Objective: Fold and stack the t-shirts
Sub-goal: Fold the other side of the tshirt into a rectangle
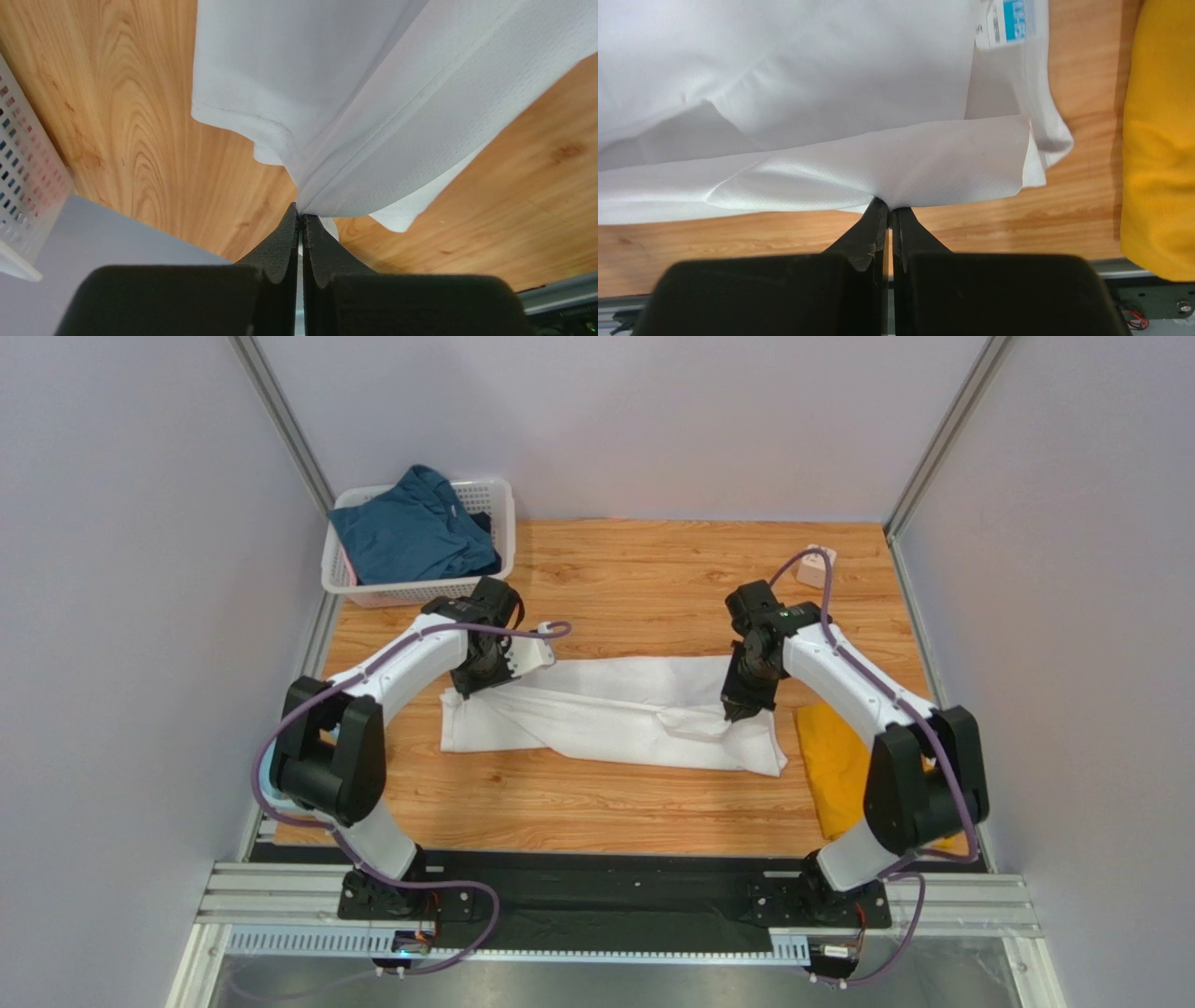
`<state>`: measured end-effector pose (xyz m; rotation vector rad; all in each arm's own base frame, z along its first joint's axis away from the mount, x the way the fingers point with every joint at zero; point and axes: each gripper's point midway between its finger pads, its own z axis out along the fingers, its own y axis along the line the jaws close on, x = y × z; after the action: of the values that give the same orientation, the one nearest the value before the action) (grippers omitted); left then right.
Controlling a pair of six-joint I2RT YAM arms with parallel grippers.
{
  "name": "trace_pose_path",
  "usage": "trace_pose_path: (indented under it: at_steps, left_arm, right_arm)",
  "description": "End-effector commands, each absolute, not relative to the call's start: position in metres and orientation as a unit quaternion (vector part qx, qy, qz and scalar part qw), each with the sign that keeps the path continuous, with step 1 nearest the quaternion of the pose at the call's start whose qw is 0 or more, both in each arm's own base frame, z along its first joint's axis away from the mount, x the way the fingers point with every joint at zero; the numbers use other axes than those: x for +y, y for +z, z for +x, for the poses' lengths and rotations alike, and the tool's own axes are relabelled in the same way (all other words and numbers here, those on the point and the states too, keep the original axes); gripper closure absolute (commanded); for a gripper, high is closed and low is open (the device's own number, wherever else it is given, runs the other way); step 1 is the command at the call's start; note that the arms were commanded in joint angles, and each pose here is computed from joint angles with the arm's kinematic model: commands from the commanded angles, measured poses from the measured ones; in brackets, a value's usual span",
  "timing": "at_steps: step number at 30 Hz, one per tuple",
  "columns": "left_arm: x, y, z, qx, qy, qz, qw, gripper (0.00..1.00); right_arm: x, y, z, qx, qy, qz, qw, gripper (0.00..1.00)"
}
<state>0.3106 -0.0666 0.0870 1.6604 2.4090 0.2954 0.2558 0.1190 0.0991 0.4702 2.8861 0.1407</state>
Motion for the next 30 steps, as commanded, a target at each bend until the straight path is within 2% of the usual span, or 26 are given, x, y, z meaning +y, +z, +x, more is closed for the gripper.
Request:
trace_pose_path:
  at_steps: [1, 4, 5, 7, 8, 10, 11, 13, 16, 19, 22, 23, 26, 30]
  left_arm:
    - [-0.058, 0.077, 0.341, 0.814, 0.118, 0.562, 0.090, 1.00]
    - [-0.057, 0.053, 0.339, 0.820, 0.112, 0.558, 0.059, 1.00]
    - [-0.056, 0.047, 0.339, 0.821, 0.110, 0.558, 0.054, 0.99]
    - [-0.054, 0.035, 0.339, 0.824, 0.115, 0.554, 0.042, 0.96]
    - [-0.051, 0.030, 0.338, 0.823, 0.119, 0.554, 0.037, 0.90]
    - [-0.050, 0.032, 0.347, 0.822, 0.134, 0.551, 0.055, 0.83]
    - [-0.048, 0.036, 0.351, 0.823, 0.140, 0.547, 0.064, 0.76]
    - [-0.047, 0.052, 0.365, 0.825, 0.157, 0.534, 0.098, 0.66]
    - [-0.042, 0.090, 0.390, 0.832, 0.188, 0.495, 0.164, 0.59]
    - [-0.032, 0.131, 0.409, 0.832, 0.234, 0.449, 0.225, 0.58]
    - [-0.028, 0.165, 0.406, 0.831, 0.249, 0.416, 0.274, 0.57]
    - [-0.033, 0.180, 0.399, 0.833, 0.231, 0.402, 0.302, 0.57]
    - [-0.055, 0.187, 0.370, 0.846, 0.146, 0.401, 0.321, 0.55]
    - [-0.093, 0.154, 0.314, 0.846, 0.032, 0.458, 0.272, 0.55]
  right_arm:
    - [0.134, 0.094, 0.314, 0.977, 0.081, 0.145, 0.137, 0.98]
    - [0.140, 0.078, 0.334, 0.981, 0.073, 0.136, 0.119, 0.74]
    - [0.139, 0.068, 0.335, 0.983, 0.065, 0.136, 0.106, 0.62]
    - [0.140, 0.069, 0.344, 0.983, 0.063, 0.136, 0.109, 0.49]
    - [0.139, 0.069, 0.346, 0.983, 0.060, 0.136, 0.110, 0.40]
    - [0.137, 0.081, 0.355, 0.980, 0.056, 0.137, 0.132, 0.33]
    - [0.134, 0.089, 0.359, 0.978, 0.052, 0.139, 0.147, 0.28]
    - [0.127, 0.106, 0.369, 0.974, 0.050, 0.147, 0.167, 0.27]
    - [0.121, 0.126, 0.377, 0.970, 0.032, 0.140, 0.194, 0.26]
    - [0.116, 0.143, 0.376, 0.967, 0.027, 0.136, 0.215, 0.26]
    - [0.131, 0.160, 0.355, 0.963, 0.058, 0.112, 0.238, 0.26]
    - [0.135, 0.151, 0.339, 0.968, 0.064, 0.101, 0.223, 0.26]
    - [0.158, 0.146, 0.302, 0.971, 0.101, 0.065, 0.206, 0.27]
    - [0.179, 0.132, 0.266, 0.970, 0.153, 0.039, 0.186, 0.30]
